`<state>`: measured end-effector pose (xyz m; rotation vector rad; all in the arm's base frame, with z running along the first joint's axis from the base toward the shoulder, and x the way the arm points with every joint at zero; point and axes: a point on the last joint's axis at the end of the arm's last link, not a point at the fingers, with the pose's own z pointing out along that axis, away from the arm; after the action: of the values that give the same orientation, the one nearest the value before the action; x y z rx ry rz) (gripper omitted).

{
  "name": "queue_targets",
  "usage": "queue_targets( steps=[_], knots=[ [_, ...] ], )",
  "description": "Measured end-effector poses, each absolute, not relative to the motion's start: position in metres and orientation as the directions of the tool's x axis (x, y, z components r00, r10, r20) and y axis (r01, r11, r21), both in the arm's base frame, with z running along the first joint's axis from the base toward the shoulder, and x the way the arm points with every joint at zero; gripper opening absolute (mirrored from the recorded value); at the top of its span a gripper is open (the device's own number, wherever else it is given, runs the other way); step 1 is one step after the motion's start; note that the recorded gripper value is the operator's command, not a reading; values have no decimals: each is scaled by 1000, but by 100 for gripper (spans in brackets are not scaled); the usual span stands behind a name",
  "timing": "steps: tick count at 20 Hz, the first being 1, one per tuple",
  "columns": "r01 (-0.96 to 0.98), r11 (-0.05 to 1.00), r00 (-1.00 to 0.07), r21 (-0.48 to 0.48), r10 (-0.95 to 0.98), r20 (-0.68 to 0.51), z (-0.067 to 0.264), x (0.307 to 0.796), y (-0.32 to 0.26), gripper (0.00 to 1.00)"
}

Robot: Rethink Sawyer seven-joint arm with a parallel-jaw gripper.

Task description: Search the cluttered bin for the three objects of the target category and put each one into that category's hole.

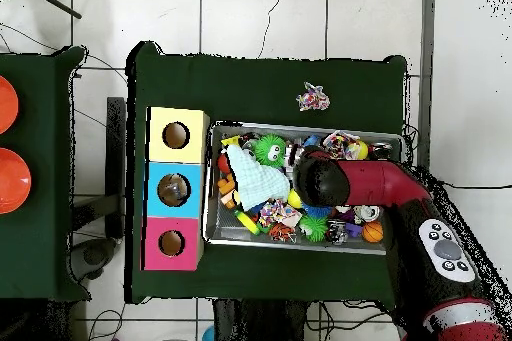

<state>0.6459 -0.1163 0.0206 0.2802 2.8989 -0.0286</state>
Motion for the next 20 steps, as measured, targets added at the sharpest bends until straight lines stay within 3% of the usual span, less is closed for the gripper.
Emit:
queue_targets(
  steps=[20],
  knots=[
    [201, 980, -950, 6, 196, -241, 14, 654, -122, 100]
  ],
)
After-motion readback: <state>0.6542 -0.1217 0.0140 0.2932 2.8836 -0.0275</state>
